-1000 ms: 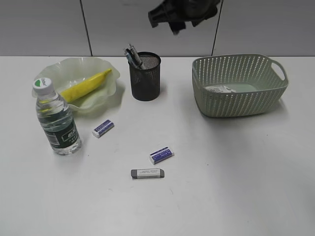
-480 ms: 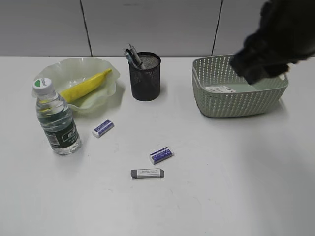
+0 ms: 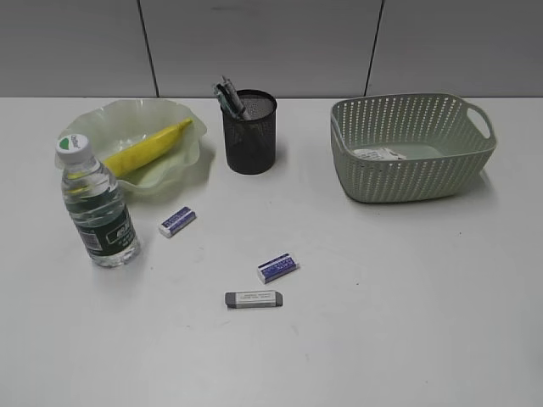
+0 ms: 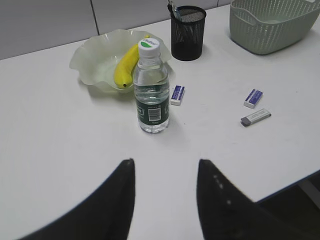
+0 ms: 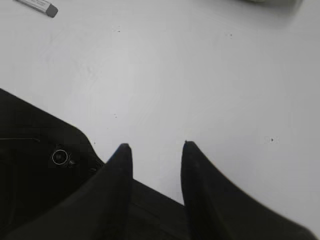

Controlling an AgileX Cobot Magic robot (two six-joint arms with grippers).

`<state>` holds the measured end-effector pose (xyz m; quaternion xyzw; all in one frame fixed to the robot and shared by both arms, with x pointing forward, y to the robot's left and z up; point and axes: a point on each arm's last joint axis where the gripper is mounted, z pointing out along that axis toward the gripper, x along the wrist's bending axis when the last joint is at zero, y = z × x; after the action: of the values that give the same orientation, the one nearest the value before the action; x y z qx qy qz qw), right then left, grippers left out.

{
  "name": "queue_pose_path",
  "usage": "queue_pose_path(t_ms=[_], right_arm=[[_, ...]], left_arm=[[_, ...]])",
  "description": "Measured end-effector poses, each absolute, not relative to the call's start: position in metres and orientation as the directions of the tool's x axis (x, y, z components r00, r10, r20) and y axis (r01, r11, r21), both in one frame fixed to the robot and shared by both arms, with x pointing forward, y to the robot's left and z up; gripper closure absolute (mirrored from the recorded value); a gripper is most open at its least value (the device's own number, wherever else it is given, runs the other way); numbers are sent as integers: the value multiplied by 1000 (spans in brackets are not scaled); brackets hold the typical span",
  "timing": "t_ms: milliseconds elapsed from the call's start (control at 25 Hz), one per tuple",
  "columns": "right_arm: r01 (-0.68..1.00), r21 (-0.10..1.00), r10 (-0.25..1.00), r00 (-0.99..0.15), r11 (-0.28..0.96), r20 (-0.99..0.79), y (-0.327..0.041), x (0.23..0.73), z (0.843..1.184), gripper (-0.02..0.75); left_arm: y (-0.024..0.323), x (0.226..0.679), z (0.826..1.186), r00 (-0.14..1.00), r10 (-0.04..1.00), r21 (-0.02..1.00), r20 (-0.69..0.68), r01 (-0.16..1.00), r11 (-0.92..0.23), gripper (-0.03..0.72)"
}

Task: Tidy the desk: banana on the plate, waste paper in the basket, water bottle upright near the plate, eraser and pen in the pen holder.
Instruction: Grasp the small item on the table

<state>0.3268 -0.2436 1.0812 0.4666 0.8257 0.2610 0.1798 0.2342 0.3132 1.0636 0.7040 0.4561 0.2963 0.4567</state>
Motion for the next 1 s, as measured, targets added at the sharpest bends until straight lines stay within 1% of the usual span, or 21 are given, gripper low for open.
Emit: queue_pose_path(t_ms=[80,280,440,560,720,880,1000], right_arm=[[650,640,863,-503,410,-42,-257,309,1073,459],[530,784,865,-502,322,-16,-288,269,1058,461],[391,889,860,-510,239,-7,-308,245,1058,461],[351,909,857,-515,223,-12,-312,239,1058,461],[344,907,846,-532,242,-24,-311,239,1057,461],[343,907,845,-535,243,-24,-311,238,1057,461],[342,907,844,-535,244,-26,-311,238,1057,461]], left_arm=[[313,234,1064,408,913,913,1,372,-167,380],[313,234,1064,408,913,913,1,372,-167,380],[313,234,1064,408,913,913,1,372,-167,380],[311,236,1064,411,912,908,-4,384,-169,380],[297,252,1067,437,898,855,-48,482,-189,380],[270,287,1081,479,873,812,-88,543,-215,380],[244,323,1095,541,837,798,-75,537,-275,380]])
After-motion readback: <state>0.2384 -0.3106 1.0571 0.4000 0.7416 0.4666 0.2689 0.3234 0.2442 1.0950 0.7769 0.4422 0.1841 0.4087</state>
